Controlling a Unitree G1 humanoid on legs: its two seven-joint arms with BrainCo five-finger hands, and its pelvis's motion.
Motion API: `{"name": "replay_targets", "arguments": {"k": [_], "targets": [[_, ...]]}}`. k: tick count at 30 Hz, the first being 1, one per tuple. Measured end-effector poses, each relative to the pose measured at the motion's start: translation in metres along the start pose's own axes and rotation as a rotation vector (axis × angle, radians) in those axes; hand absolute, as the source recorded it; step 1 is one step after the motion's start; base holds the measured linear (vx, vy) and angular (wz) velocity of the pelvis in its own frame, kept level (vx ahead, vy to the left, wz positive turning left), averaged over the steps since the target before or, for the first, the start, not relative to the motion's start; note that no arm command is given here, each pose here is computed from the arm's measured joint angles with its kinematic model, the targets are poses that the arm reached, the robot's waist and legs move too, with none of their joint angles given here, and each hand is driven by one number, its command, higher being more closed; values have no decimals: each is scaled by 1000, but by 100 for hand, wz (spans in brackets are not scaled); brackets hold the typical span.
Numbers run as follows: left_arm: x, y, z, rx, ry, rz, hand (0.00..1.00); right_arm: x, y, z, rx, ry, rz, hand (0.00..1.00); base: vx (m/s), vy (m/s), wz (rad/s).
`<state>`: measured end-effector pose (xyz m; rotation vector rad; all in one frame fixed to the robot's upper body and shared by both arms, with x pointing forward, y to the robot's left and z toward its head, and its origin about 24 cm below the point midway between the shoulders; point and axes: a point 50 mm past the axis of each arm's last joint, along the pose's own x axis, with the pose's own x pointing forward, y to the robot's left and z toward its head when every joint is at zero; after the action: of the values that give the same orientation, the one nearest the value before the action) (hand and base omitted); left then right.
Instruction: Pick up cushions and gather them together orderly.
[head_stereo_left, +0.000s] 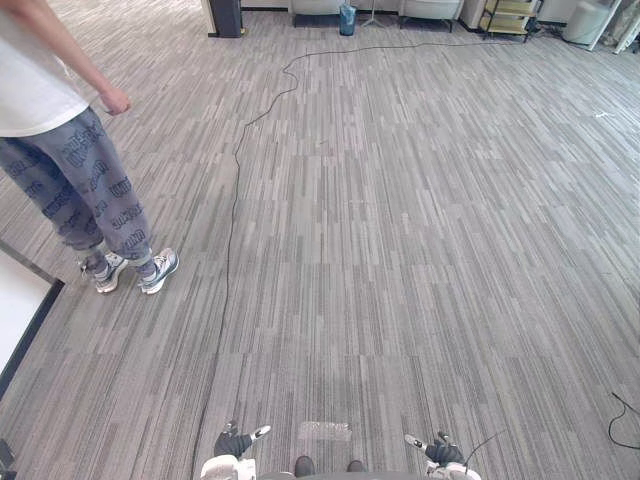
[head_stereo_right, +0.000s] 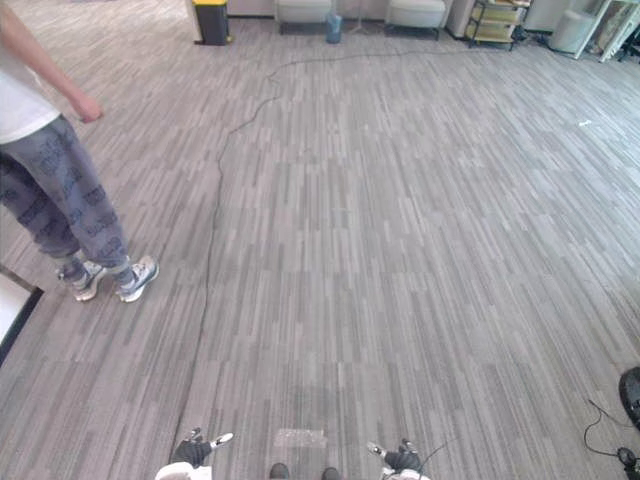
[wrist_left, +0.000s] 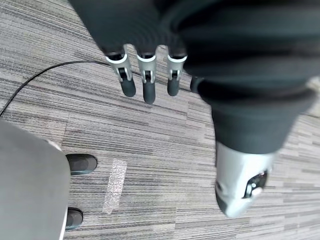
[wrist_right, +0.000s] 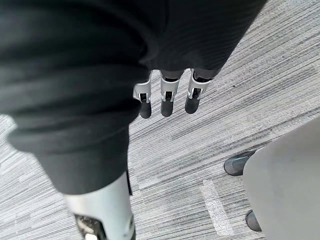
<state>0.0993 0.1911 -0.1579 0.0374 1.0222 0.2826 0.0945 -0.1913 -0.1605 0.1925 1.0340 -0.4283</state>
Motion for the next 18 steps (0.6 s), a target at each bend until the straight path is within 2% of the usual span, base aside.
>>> {"name": "replay_targets", "arguments": {"k": [11,15,18], "targets": [[1,6,24,-155,-94,44,0,2,-1,16,32,-55,-3,0,30,-3,11],[0,2,28,-199,-115,41,0,3,-6,18,17,-53,-12,0,217,245,0],[0,4,26,-203,-113,50,0,2,-3,13,12,-34,-4,0,442,442,-40]]}}
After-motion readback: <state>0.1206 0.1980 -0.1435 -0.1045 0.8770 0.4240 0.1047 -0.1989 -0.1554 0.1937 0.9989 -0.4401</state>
